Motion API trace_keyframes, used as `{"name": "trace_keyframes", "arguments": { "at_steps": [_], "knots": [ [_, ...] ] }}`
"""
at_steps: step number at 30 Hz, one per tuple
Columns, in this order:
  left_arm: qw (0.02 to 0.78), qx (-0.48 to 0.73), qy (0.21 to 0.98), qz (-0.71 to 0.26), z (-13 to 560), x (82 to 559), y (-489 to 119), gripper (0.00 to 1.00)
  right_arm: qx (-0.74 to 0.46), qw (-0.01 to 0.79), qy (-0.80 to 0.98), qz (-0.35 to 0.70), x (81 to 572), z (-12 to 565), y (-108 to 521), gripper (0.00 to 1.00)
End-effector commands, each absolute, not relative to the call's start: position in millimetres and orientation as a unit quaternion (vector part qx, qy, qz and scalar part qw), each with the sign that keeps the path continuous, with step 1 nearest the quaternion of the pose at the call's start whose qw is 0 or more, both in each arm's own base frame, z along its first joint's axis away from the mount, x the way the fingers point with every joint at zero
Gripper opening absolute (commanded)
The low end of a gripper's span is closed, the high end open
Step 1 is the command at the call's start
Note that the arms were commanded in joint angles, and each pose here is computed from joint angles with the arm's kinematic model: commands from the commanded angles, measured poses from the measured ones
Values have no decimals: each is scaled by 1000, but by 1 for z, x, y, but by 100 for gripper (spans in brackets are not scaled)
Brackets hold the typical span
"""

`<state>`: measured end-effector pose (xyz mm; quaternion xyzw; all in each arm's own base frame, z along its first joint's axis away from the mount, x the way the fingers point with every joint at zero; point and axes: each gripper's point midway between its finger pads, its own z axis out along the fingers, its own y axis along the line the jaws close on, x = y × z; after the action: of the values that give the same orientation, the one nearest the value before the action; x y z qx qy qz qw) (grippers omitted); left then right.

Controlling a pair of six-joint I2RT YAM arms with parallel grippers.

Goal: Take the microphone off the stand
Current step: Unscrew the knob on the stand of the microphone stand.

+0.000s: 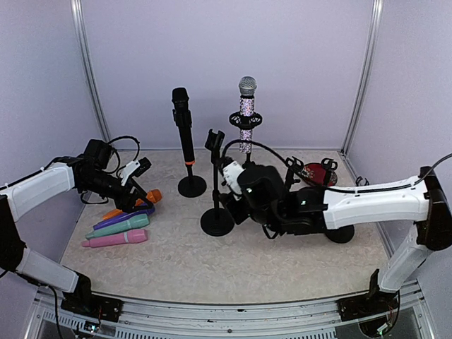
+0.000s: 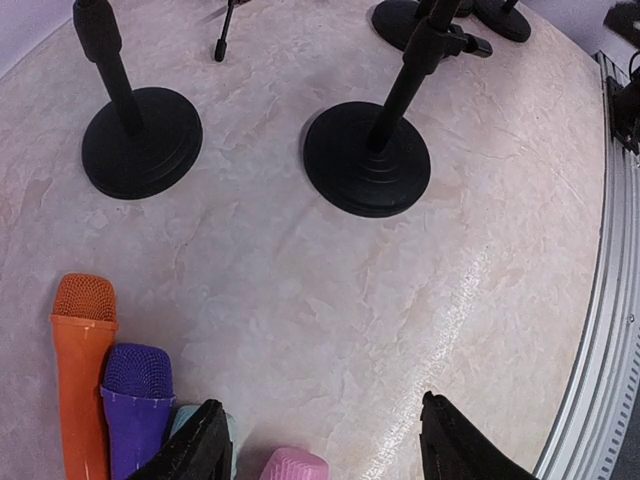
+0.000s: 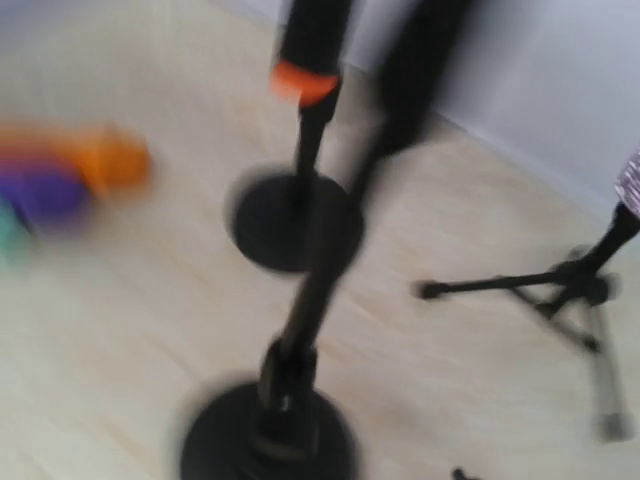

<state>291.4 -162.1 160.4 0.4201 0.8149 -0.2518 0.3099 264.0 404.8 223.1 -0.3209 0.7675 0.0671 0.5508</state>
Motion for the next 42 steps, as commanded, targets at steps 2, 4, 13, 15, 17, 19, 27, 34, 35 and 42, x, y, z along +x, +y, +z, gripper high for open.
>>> {"name": "trace_keyframes", "arguments": {
  "at_steps": [2,4,13,15,17,19,27,34,35,42],
  "knots": [
    [315,429,808,-254,167,294,-166,63,-154,428,807,375,258,220,395,54],
    [316,429,807,-255,168,294,-166,63,-115,388,810,425,260,213,390,51],
    [319,428,806,-256,171,295,-167,63,-48,244,801,545,265,180,411,51],
    [319,428,806,-255,172,294,-166,63,-33,228,785,575,268,179,412,53],
    [321,430,805,-253,172,294,-166,63,-25,218,778,588,271,177,415,53],
    [321,430,805,-252,172,293,-165,63,-20,219,775,593,278,178,420,54],
    [322,431,804,-252,173,293,-165,63,-2,228,769,597,299,173,428,50],
    [319,431,806,-252,170,293,-165,63,13,266,767,584,308,180,421,41],
    [319,430,806,-253,169,294,-165,63,14,272,768,580,309,182,420,40],
    [319,430,805,-254,169,294,-165,63,18,277,785,554,312,173,423,31]
  ]
}}
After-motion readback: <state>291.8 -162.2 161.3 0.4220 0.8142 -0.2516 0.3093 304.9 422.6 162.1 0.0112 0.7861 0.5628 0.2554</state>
